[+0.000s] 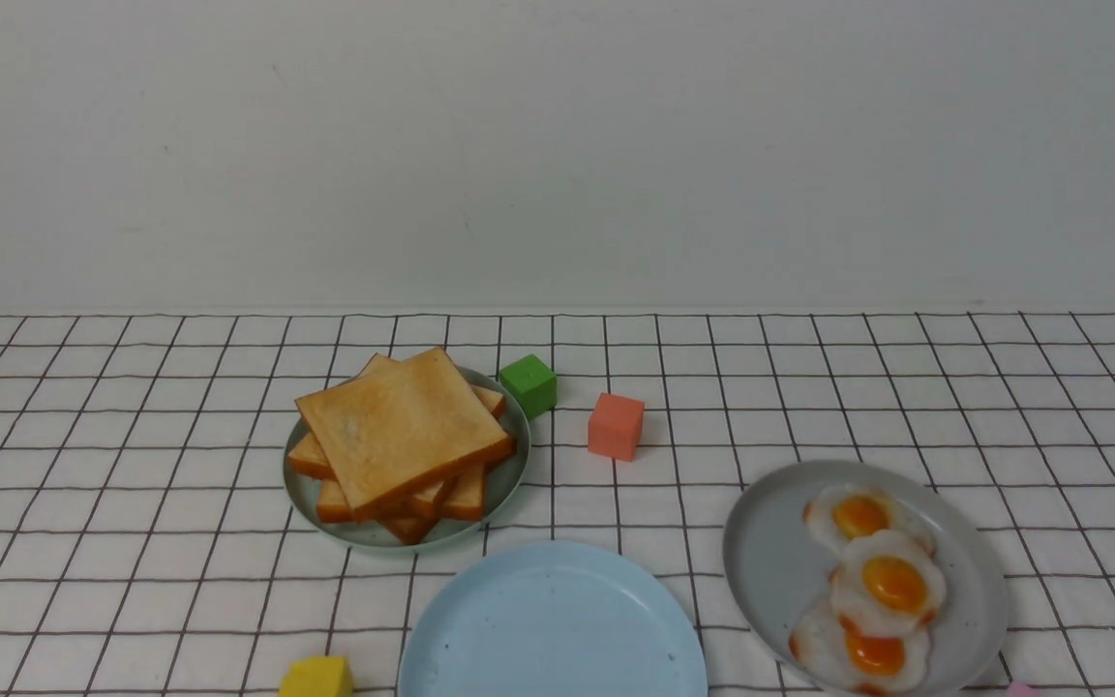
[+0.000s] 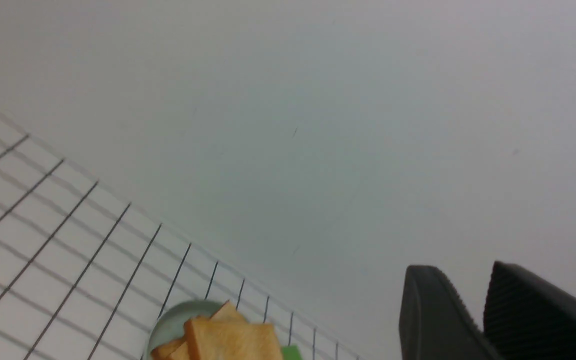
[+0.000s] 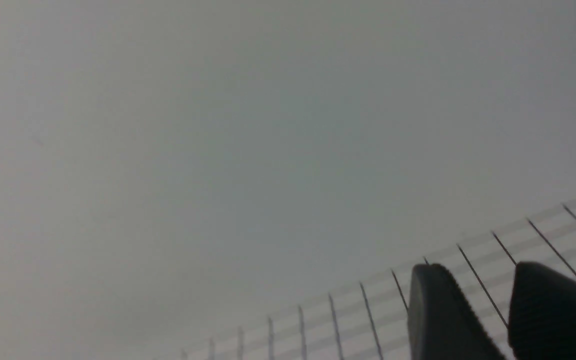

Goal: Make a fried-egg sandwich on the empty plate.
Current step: Use the left arm to grab a slice of bread

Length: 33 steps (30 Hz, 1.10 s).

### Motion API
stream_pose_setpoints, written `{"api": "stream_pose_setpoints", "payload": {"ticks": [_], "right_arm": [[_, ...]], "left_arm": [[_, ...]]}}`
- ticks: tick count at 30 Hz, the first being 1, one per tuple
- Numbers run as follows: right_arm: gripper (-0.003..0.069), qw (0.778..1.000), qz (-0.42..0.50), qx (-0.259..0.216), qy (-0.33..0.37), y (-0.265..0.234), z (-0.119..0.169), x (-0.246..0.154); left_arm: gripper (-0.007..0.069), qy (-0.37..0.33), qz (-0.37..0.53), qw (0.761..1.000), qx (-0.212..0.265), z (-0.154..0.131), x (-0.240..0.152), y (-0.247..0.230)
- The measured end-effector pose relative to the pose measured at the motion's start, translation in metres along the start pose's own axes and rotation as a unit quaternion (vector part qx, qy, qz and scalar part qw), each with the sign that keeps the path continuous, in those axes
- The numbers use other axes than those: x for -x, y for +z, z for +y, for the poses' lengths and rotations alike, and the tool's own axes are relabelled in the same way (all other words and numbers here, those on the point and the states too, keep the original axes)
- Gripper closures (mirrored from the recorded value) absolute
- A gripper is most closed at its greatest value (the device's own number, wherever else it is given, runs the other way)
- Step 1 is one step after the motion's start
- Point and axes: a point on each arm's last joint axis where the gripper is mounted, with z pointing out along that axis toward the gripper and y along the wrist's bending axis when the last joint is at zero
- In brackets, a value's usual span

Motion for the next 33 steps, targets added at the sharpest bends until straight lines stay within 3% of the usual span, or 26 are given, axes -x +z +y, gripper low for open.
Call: {"api": "stream_pose_setpoints", "payload": {"ticks": [6,15,20,24,28,33], "right_arm": [[0.0419,0.989,0.142,-0.045,-0.004,0.047,-0.006,-0.017],[0.0419,0.979,0.205,-0.022,0.007,0.055,0.002,-0.031],[0.0419,0.966,0.252,0.031,-0.043,0.057,0.018,-0.043],[0.0419,0.930,0.333,0.120,-0.098,0.054,0.035,-0.062],[0.0417,0.905,0.362,0.181,-0.128,0.053,0.046,-0.071],[0.0411,0.900,0.357,0.207,-0.143,0.054,0.050,-0.071]], "left_arm": [[0.0435,0.049,0.099,0.993,0.045,0.006,-0.021,0.045],[0.0430,0.046,0.238,0.961,0.136,0.031,-0.063,0.112],[0.0430,0.049,0.326,0.932,0.151,0.036,-0.086,0.158],[0.0429,0.037,0.379,0.915,0.137,0.035,-0.085,0.189],[0.0429,-0.001,0.422,0.900,0.112,0.044,-0.065,0.219],[0.0409,-0.002,0.459,0.886,0.067,0.066,-0.050,0.242]]}}
